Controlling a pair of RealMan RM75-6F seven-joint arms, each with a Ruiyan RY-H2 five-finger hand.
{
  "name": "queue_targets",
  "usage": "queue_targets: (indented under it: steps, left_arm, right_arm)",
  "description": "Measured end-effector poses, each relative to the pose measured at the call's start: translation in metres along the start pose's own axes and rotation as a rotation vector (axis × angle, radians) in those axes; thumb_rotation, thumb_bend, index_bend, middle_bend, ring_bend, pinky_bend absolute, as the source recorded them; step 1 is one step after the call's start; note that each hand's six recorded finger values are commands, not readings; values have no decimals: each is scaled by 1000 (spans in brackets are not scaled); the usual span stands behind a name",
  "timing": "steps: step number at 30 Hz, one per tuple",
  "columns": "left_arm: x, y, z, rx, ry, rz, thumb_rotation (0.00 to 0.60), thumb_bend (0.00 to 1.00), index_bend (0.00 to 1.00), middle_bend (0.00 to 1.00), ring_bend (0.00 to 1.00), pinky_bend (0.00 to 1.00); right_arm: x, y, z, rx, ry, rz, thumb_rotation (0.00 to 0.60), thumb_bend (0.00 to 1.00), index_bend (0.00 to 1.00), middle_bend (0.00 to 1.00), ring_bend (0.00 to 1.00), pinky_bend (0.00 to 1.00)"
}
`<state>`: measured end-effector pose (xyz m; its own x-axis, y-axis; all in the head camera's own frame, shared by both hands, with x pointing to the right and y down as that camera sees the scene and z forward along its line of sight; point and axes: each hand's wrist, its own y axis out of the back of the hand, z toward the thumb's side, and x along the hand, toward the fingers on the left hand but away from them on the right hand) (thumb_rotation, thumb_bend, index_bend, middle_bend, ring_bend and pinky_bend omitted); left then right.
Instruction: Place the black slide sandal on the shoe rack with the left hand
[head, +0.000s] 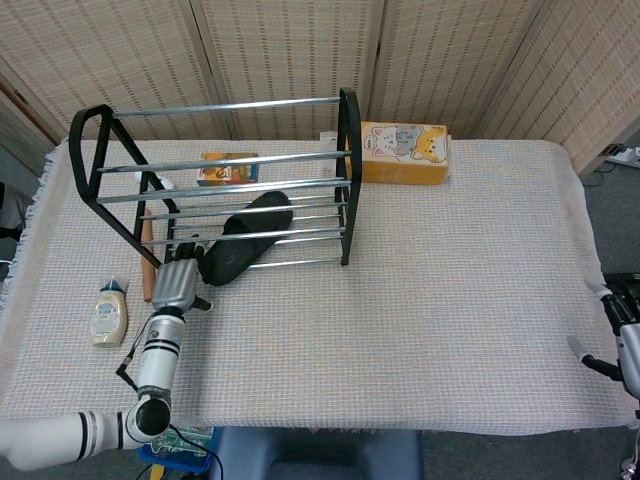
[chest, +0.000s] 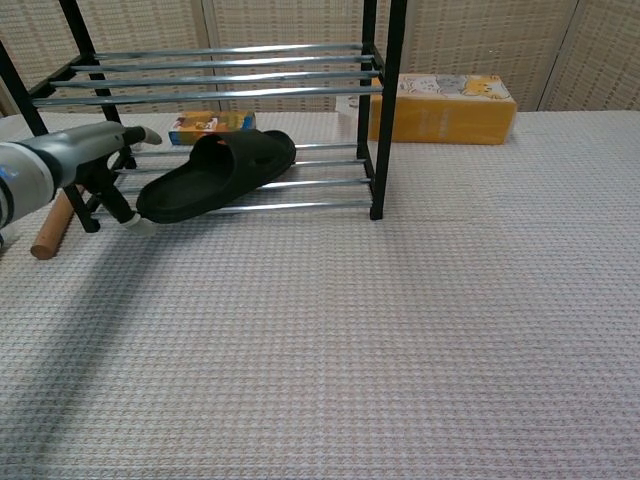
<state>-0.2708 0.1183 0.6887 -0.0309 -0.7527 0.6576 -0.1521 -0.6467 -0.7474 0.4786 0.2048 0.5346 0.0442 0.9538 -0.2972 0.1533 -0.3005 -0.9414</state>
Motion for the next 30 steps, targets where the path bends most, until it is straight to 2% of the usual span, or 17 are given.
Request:
queue_targets:
  steps: [3,5,10,13,21,30]
  left_arm:
    - [-13,-2,-21,43,9,-9,600,76,0,13,60,334]
    - [-20,-3,-32,60,15,-11,600,76,15,78,147,409]
    - [-29,-9,-47,70,19,-31,600,76,106,357,447,716]
    - [-30,-14,-47,59,7,-56,600,76,128,446,526,803]
    - [-21,-25,-44,56,4,-103,600,76,119,460,542,827]
    - [-10,-32,-37,47,14,-126,600,76,115,460,542,827]
  right_arm:
    - [-1,2,0,3,4,-5,600,258,102,205,136,250]
    - [-2,2,1,4,10,-5,600,258,102,205,136,250]
    - [-5,-1,4,1,21,2,600,258,102,205,136,250]
    - [-6,-1,6,1,26,2,600,259,101,205,136,250]
    - [-5,1,5,6,21,-1,600,258,101,205,139,250]
    - [-4,1,3,6,15,0,600,258,102,211,142,250]
